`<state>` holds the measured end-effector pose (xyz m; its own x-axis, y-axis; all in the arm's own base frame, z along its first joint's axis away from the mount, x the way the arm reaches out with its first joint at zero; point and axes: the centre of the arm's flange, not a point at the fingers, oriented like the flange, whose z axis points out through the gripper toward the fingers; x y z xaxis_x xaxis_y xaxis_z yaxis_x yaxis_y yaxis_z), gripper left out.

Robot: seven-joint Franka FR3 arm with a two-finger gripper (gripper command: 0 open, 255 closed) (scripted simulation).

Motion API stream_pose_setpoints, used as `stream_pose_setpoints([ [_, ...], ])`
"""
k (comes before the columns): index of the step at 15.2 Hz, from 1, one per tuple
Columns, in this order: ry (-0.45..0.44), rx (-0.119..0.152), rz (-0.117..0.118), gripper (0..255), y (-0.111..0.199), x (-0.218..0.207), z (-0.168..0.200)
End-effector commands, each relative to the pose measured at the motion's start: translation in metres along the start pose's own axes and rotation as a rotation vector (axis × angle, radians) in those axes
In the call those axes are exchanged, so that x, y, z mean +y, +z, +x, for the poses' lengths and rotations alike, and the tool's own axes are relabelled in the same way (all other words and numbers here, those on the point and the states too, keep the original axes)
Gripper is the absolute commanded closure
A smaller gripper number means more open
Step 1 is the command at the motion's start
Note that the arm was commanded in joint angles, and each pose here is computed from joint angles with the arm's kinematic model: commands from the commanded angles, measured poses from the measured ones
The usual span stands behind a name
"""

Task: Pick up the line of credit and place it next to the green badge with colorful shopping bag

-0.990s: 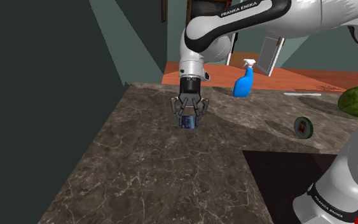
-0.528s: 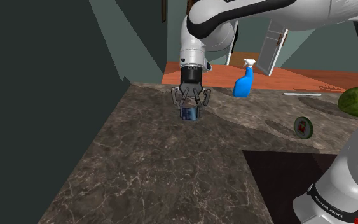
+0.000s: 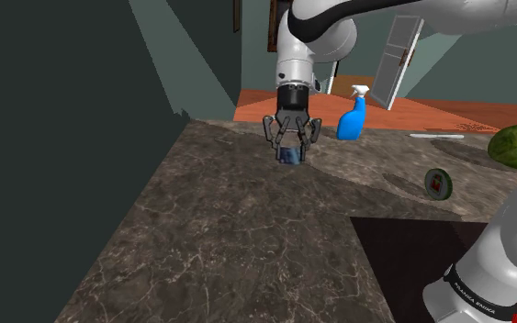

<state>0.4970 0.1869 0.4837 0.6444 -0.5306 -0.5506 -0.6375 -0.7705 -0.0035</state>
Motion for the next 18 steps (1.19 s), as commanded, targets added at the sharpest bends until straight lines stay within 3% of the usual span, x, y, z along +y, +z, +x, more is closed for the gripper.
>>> stream_pose_setpoints([
  [1,0.000,-0.001,0.000,255,-0.003,0.027,0.004],
  [18,0.000,-0.001,0.000,255,-0.026,0.248,0.035],
])
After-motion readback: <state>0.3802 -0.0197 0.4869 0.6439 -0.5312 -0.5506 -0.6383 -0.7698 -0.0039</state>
